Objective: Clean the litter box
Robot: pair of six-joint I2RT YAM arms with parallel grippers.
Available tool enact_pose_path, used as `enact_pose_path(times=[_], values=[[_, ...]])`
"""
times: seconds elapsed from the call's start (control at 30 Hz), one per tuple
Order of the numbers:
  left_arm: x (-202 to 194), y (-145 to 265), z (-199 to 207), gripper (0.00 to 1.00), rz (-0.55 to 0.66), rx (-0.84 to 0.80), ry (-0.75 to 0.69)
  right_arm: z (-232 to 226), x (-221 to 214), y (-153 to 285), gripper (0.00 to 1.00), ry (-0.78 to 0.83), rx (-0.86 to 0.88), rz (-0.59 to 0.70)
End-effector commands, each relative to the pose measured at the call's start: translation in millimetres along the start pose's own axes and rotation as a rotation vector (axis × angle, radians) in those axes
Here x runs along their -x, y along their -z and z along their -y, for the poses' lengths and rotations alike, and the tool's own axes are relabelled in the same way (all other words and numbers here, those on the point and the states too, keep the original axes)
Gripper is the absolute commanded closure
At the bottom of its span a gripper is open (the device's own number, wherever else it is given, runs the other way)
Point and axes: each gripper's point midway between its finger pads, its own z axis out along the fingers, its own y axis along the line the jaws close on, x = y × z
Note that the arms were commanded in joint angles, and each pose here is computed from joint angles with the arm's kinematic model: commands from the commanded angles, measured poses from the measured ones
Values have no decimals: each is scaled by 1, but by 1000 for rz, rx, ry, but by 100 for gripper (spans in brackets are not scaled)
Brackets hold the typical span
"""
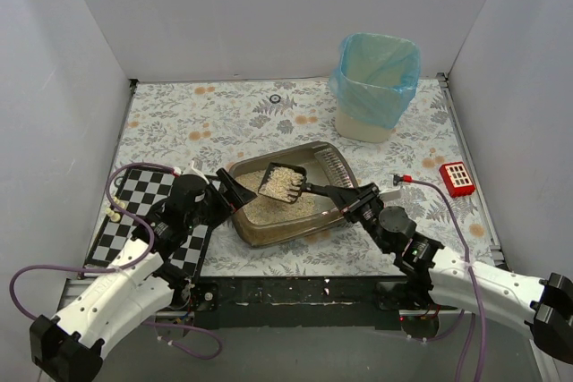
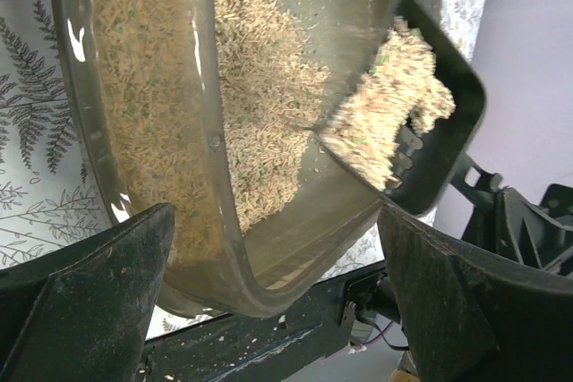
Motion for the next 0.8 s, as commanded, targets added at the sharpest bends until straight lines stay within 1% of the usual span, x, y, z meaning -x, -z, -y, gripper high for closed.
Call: enact_pose_path(times=[0.0,0.07,0.13,0.17,0.23,0.27,0.3,0.33,0.37,0.4,0.43,0.5,0.57,0.63,0.67,0.7,0.77], values=[[-1,-1,-2,2,-15,33,-6,-12,15,3,99,-153,28,70],[1,-2,-5,2,4,38,4,-17,18,10,99,-179,140,83],[2,-1,-2,2,9,24,1,-6,26,15,99,-251,126,127],[1,-1,0,2,2,11,-3,-7,24,15,99,-253,123,115],[3,-2,0,2,15,13,-6,-37,9,9,99,-111,176,26],[5,-2,1,2,20,11,-6,-44,-1,1,99,-58,143,-24],[5,-2,2,2,19,13,-9,-45,-1,-3,99,-58,92,-32],[6,-2,3,2,17,16,-14,-31,5,-5,99,-67,3,3],[5,-1,2,2,11,28,-19,-19,13,-3,99,-109,-50,49],[5,0,1,2,7,34,-24,-11,17,0,99,-135,-46,76],[4,0,-1,2,6,36,-25,-15,18,3,99,-143,15,81],[10,-2,-7,2,50,55,-15,-17,20,11,99,-184,107,87],[10,-3,-4,2,45,42,-14,-13,23,12,99,-228,90,105],[10,-4,0,2,41,27,-17,-32,8,7,99,-149,128,24],[10,-5,0,2,41,33,-23,-40,3,2,99,-109,126,-4],[14,-3,2,2,49,41,-32,-30,0,-1,99,-96,60,-11],[18,2,2,2,52,73,-46,-12,13,-1,99,-138,-41,58]])
